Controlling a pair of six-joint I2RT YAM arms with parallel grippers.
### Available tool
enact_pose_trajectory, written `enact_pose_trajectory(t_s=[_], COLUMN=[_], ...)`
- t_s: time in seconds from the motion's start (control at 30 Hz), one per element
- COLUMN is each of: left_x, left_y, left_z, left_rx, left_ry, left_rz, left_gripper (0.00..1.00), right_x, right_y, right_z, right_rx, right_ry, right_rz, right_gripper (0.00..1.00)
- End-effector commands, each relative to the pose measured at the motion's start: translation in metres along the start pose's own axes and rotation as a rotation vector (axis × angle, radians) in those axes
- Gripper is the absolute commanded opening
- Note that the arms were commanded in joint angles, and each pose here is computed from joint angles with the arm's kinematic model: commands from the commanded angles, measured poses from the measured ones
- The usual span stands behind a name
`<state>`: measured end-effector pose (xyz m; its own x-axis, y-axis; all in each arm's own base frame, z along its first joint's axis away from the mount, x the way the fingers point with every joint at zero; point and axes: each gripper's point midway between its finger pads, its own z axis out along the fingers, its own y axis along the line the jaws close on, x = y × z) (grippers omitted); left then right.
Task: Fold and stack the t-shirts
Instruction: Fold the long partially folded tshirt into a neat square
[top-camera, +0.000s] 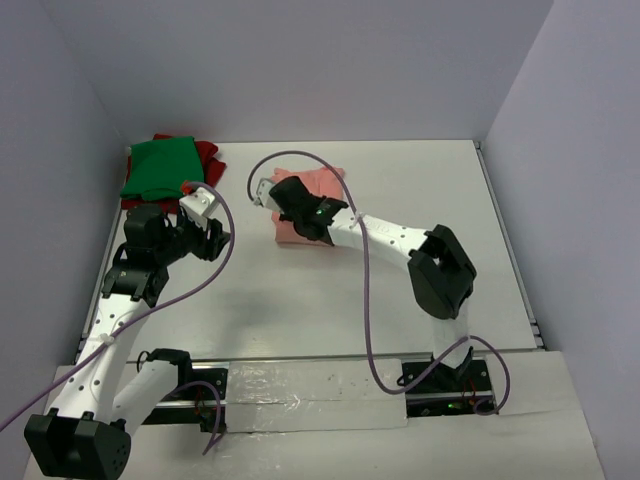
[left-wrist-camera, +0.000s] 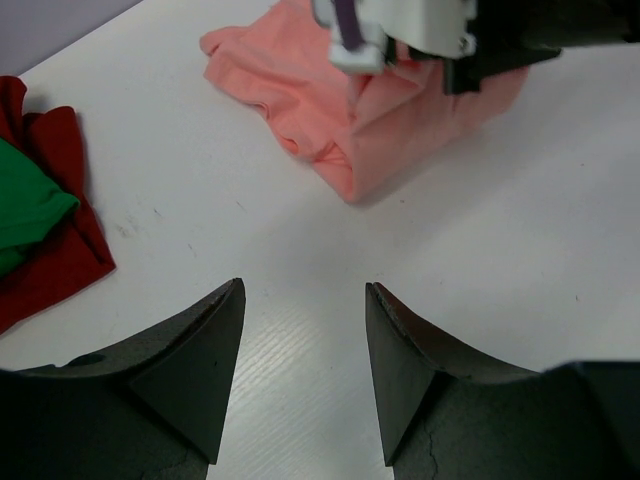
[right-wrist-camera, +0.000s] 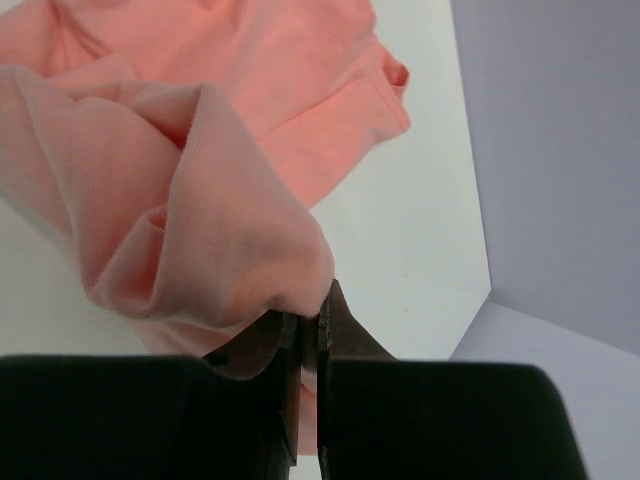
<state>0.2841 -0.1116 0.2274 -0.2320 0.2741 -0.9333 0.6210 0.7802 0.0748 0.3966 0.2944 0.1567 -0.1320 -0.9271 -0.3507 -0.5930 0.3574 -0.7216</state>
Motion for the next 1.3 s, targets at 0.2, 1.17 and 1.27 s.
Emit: enact_pose_trajectory(t_s=[0.2,1.17,1.27], left_x=[-0.016,-0.034,-0.031], left_y=[-0.001,-0.007,-0.007], left_z=[-0.005,-0.020,-0.019], left_rx=[0.014,0.020,0.021], left_ry=[-0.041,-0.092,-0.088], left_rz=[0.011,0.027,0.028], left_gripper=[0.61,0.61,0.61], right_x=[-0.044,-0.011,-0.026], right_y=[-0.097,0.140,0.102], right_z=[0.037,-0.181,-0.159], right_rx=[0.302,-0.390,-0.246], right_ry=[-0.105,-0.153,-0.177], right_rz=[0.150,-0.073,-0.084], right_gripper=[0.00,0.00,0.00])
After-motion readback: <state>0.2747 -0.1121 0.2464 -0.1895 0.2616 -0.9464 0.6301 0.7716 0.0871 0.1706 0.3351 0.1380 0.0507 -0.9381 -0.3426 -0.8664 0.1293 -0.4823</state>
